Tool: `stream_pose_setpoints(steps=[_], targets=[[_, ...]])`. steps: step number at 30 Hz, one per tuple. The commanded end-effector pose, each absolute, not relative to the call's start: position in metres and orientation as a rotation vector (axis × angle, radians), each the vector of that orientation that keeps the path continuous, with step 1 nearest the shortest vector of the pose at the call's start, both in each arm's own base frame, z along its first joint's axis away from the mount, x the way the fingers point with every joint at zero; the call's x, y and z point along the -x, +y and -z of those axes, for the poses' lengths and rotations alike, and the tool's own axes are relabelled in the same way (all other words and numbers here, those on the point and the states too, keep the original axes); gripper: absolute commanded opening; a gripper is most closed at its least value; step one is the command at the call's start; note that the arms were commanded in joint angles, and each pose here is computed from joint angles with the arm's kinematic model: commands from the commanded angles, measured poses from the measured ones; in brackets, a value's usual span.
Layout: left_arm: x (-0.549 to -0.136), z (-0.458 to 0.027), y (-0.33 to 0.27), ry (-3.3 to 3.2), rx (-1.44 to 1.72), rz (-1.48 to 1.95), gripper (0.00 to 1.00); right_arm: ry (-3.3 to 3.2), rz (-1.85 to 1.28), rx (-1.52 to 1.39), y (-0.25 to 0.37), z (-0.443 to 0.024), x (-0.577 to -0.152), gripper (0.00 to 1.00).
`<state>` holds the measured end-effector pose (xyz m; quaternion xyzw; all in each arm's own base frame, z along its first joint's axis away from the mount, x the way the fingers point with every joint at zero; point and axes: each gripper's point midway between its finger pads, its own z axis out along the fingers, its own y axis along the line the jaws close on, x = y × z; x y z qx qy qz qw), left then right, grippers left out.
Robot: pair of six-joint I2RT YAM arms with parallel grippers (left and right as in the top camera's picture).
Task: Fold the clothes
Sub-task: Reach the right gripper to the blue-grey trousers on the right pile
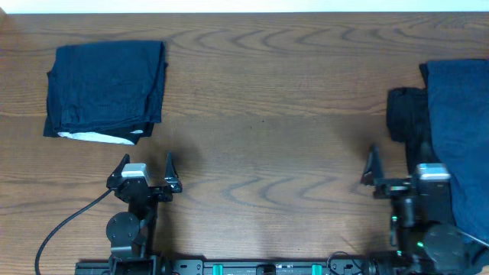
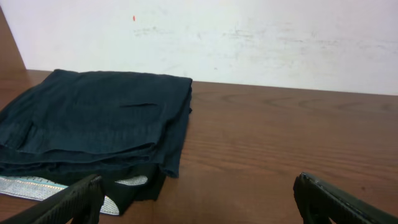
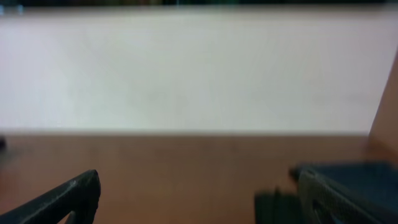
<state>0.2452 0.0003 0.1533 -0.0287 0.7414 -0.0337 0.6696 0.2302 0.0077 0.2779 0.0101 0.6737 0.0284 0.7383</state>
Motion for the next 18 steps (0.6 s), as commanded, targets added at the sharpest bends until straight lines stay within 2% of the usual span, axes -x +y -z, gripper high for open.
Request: stream_pose_setpoints(steps=[1,8,12,18], targets=[[-0.244,-0.139,-0.002,1.716,0.048,0.074,0.98,1.484,-0.089,-0.07,0.006,-0.307,-0.236,0.99],[-0.244,-0.139,-0.002,1.716,0.048,0.074,0.98,1.683,-0.012,-0.121,-0.002,-0.342,-0.293,0.99],[-0.244,-0.139,-0.002,1.716,0.048,0.074,0.98,1.89,0.063,-0.131,-0.014,-0.342,-0.335,0.99],[-0.244,-0.139,-0.002,1.716,0.048,0.074,0.98,2.18,0.183,-0.272,-0.07,-0.324,-0.388,0.99]])
